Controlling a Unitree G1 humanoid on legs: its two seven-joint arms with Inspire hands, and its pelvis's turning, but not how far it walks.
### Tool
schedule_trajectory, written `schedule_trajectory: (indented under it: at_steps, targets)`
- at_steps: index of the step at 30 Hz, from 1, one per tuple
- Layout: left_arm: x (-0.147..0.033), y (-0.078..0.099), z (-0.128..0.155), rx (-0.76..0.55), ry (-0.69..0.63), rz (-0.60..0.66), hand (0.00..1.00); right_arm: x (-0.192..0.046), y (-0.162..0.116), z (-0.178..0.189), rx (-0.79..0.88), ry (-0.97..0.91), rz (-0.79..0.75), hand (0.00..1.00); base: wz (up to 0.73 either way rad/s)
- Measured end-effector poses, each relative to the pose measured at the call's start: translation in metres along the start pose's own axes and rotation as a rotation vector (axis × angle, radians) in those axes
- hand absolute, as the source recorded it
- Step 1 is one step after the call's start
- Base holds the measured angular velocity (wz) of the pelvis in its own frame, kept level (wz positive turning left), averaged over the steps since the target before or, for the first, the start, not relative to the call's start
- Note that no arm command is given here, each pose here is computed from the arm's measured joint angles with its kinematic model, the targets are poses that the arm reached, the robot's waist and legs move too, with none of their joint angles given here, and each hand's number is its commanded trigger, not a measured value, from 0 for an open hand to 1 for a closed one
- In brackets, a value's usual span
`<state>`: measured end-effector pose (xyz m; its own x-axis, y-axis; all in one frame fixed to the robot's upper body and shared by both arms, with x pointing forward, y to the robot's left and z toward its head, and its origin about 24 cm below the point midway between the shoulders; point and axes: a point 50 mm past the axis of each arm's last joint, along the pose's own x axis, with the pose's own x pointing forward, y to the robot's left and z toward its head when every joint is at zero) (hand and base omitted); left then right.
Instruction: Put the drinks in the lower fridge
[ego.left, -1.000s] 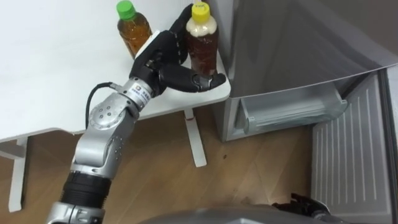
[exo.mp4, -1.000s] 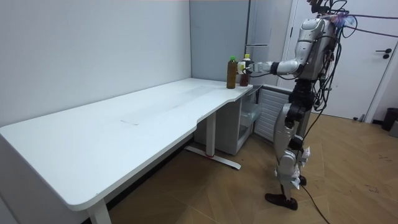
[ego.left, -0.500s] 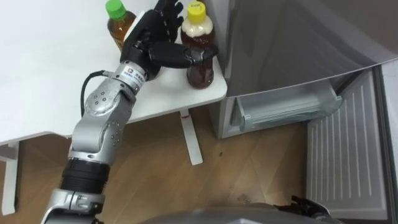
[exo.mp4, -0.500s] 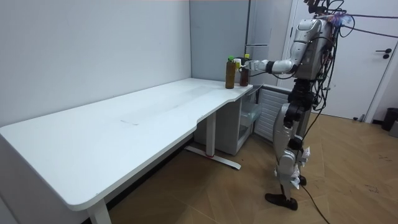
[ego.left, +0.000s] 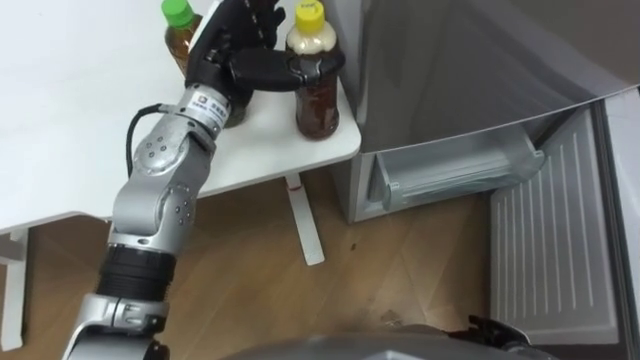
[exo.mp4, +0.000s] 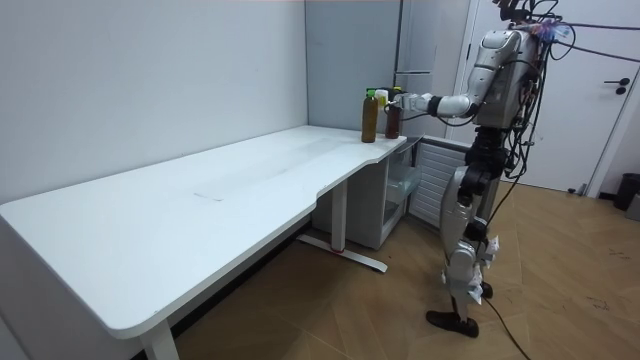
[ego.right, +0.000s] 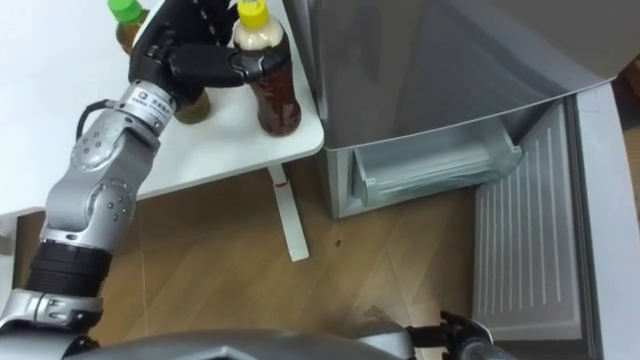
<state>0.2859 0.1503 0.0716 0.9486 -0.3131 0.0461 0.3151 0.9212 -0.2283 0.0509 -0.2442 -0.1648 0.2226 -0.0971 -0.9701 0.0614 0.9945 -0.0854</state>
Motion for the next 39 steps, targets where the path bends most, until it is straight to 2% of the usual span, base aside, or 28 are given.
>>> schedule_trajectory:
  at_steps: [6,10,11,12,13,15,16,39]
  targets:
    - [-0.002,0.008,-0.02,0.01,0.089,0.025,0.0,0.0,-0.001,0.006,-0.004,-0.014,-0.004,0.0,-0.02]
    - [-0.002,0.005,-0.027,0.015,0.121,-0.004,0.0,0.0,-0.002,0.008,-0.007,-0.018,-0.012,0.0,-0.05]
    - [-0.002,0.005,-0.027,0.015,0.121,-0.008,0.04,0.0,-0.002,0.008,-0.007,-0.018,-0.012,0.0,-0.04]
    - [-0.002,0.004,-0.028,0.014,0.122,-0.018,0.29,0.0,-0.002,0.008,-0.007,-0.019,-0.013,0.0,0.0]
    - [-0.002,0.003,-0.028,0.014,0.123,-0.024,0.61,0.001,-0.002,0.008,-0.008,-0.02,-0.014,0.0,0.0]
    - [-0.001,0.002,-0.028,0.014,0.126,-0.035,0.93,0.001,-0.002,0.009,-0.009,-0.021,-0.014,0.0,0.0]
    - [-0.001,0.001,-0.029,0.014,0.127,-0.044,1.0,0.001,-0.002,0.009,-0.009,-0.022,-0.014,0.0,0.0]
    - [-0.001,-0.008,-0.033,0.035,0.156,-0.113,1.0,0.002,0.0,0.018,-0.035,-0.036,-0.02,0.0,0.02]
